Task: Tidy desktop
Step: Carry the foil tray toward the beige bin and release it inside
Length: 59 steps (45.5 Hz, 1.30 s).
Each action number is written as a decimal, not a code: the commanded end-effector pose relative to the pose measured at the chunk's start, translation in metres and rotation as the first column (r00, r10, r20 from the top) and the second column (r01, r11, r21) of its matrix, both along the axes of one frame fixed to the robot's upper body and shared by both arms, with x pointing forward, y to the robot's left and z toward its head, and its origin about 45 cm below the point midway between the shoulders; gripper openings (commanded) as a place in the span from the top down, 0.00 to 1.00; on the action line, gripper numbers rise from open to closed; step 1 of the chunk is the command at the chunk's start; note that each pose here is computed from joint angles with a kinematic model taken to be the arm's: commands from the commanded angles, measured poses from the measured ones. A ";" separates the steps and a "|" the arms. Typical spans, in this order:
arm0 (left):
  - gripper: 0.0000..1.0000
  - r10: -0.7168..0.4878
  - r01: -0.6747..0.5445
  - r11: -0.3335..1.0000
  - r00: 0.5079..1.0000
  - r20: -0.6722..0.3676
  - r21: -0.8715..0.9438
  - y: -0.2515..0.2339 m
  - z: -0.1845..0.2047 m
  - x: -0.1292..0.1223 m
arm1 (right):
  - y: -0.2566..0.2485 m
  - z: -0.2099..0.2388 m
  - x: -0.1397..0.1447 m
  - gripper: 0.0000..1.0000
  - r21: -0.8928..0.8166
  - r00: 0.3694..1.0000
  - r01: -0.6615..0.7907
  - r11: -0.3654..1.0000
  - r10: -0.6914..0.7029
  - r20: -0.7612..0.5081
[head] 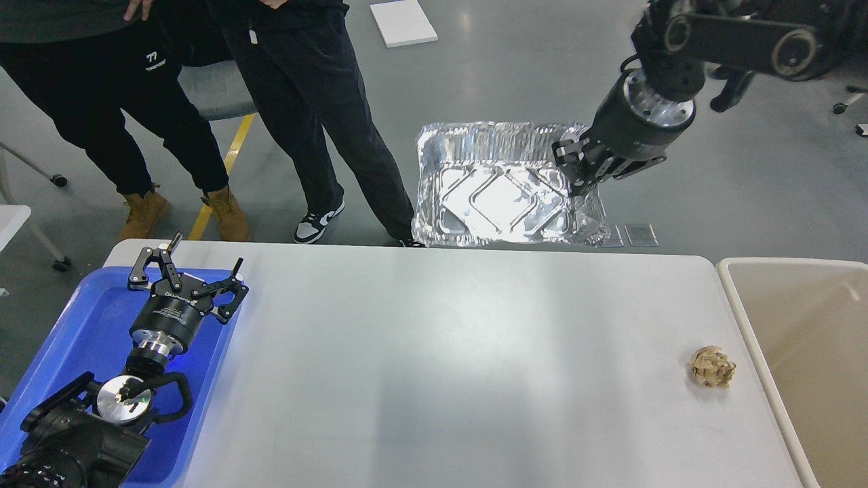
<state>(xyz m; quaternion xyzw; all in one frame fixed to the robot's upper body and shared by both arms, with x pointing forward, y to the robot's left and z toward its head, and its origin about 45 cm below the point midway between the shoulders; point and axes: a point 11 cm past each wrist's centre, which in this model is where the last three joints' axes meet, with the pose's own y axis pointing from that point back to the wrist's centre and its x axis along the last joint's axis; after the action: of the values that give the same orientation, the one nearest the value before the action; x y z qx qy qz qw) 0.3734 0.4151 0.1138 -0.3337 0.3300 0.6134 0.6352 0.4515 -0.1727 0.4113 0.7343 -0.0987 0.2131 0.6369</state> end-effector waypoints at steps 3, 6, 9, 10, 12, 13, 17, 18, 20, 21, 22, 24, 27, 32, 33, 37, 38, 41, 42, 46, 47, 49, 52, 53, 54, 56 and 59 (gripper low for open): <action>0.00 0.000 0.000 1.000 1.000 0.000 0.000 0.000 0.000 0.000 | -0.068 0.058 0.006 1.00 -0.086 0.986 0.081 0.993 -0.067 0.150; 0.00 0.001 -0.001 1.000 1.000 0.000 0.001 0.001 0.000 0.000 | -0.087 0.062 0.006 1.00 -0.106 0.982 0.112 0.988 -0.093 0.164; 0.00 0.000 0.000 1.000 1.000 0.000 0.000 0.000 0.000 0.000 | -0.109 0.065 0.007 1.00 -0.119 0.975 0.154 0.981 -0.132 0.178; 0.00 0.000 0.000 1.000 1.000 0.000 0.000 0.000 0.000 0.000 | -0.116 0.067 0.007 1.00 -0.121 0.972 0.169 0.978 -0.145 0.186; 0.00 0.002 -0.002 1.000 1.000 0.001 0.000 0.001 0.000 0.000 | -0.131 0.071 0.008 1.00 -0.121 0.963 0.205 0.971 -0.179 0.202; 0.00 0.000 0.000 1.000 1.000 0.000 0.000 0.000 0.000 0.000 | -0.139 0.072 0.009 1.00 -0.120 0.958 0.224 0.967 -0.196 0.208; 0.00 0.000 0.000 1.000 1.000 0.000 0.000 0.000 0.000 0.000 | -0.173 0.076 0.011 1.00 -0.113 0.933 0.302 0.947 -0.269 0.238; 0.00 0.000 0.000 1.000 1.000 0.000 0.000 0.000 0.000 0.000 | -0.182 0.076 0.011 1.00 -0.110 0.927 0.321 0.941 -0.288 0.242; 0.00 0.001 -0.001 1.000 1.000 0.000 0.001 0.001 0.000 0.000 | -0.202 0.072 0.011 1.00 -0.103 0.911 0.364 0.926 -0.331 0.248; 0.00 0.000 0.000 1.000 1.000 0.000 0.000 0.000 0.000 0.000 | -0.211 0.071 0.011 1.00 -0.100 0.902 0.385 0.917 -0.351 0.252; 0.00 0.000 0.000 1.000 1.000 0.000 0.000 0.000 0.000 0.000 | -0.222 0.070 0.011 1.00 -0.096 0.891 0.408 0.908 -0.373 0.258; 0.00 0.000 0.000 1.000 1.000 0.000 0.000 0.000 0.000 0.000 | -0.242 0.067 0.010 1.00 -0.082 0.869 0.452 0.888 -0.417 0.265; 0.00 0.000 0.000 1.000 1.000 0.000 0.000 0.000 0.000 0.000 | -0.274 0.057 0.006 1.00 -0.066 0.833 0.517 0.853 -0.484 0.268; 0.00 0.001 -0.001 1.000 1.000 0.000 -0.001 0.000 0.000 0.000 | -0.331 0.036 -0.007 1.00 -0.050 0.754 0.626 0.778 -0.588 0.292; 0.00 0.000 0.000 1.000 1.000 0.000 0.000 0.000 0.000 0.000 | -0.343 0.033 -0.010 1.00 -0.046 0.733 0.648 0.761 -0.605 0.311; 0.00 0.001 -0.001 1.000 1.000 0.000 0.001 0.001 0.000 0.000 | -0.380 0.017 -0.018 1.00 0.003 0.651 0.714 0.700 -0.665 0.367; 0.00 0.001 -0.001 1.000 1.000 0.000 0.001 0.001 0.000 0.000 | -0.387 0.012 -0.020 1.00 0.019 0.630 0.727 0.686 -0.678 0.379; 0.00 0.000 0.000 1.000 1.000 0.000 0.000 0.000 0.000 0.000 | -0.410 -0.004 -0.026 1.00 0.061 0.564 0.767 0.639 -0.717 0.410; 0.00 0.000 0.000 1.000 1.000 0.000 0.000 0.000 0.000 0.000 | -0.417 -0.009 -0.028 1.00 0.076 0.539 0.780 0.621 -0.728 0.423; 0.00 0.002 -0.002 1.000 1.000 0.001 0.000 0.001 0.000 0.000 | -0.445 -0.022 -0.040 1.00 0.136 0.423 0.828 0.543 -0.766 0.484; 0.00 0.000 0.000 1.000 1.000 0.000 0.000 0.000 0.000 0.000 | -0.449 -0.028 -0.042 1.00 0.151 0.396 0.838 0.525 -0.775 0.493; 0.00 0.000 0.000 1.000 1.000 0.000 0.000 0.000 0.000 0.000 | -0.452 -0.043 -0.044 1.00 0.184 0.353 0.851 0.492 -0.795 0.493; 0.00 0.000 0.000 1.000 1.000 0.000 0.000 0.000 0.000 0.000 | -0.460 -0.066 -0.052 1.00 0.230 0.269 0.876 0.423 -0.827 0.494; 0.00 0.001 -0.001 1.000 1.000 0.000 -0.001 0.000 0.000 0.000 | -0.462 -0.071 -0.055 1.00 0.242 0.242 0.884 0.400 -0.834 0.496; 0.00 0.000 0.000 1.000 1.000 0.000 0.000 0.000 0.000 0.000 | -0.465 -0.077 -0.058 1.00 0.257 0.213 0.890 0.377 -0.841 0.497; 0.00 0.001 -0.001 1.000 1.000 0.000 -0.001 0.000 0.000 0.000 | -0.467 -0.088 -0.063 1.00 0.277 0.165 0.900 0.336 -0.852 0.497; 0.00 0.000 0.000 1.000 1.000 0.000 0.000 0.000 0.000 0.000 | -0.466 -0.121 -0.071 1.00 0.306 0.068 0.919 0.247 -0.866 0.495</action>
<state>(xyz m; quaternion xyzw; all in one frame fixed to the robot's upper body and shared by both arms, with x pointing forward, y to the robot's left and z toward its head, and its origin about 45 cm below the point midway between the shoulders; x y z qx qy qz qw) 0.3734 0.4153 0.1139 -0.3339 0.3299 0.6134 0.6351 0.4269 -0.6002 0.3638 0.4844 -0.5995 0.0626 0.6341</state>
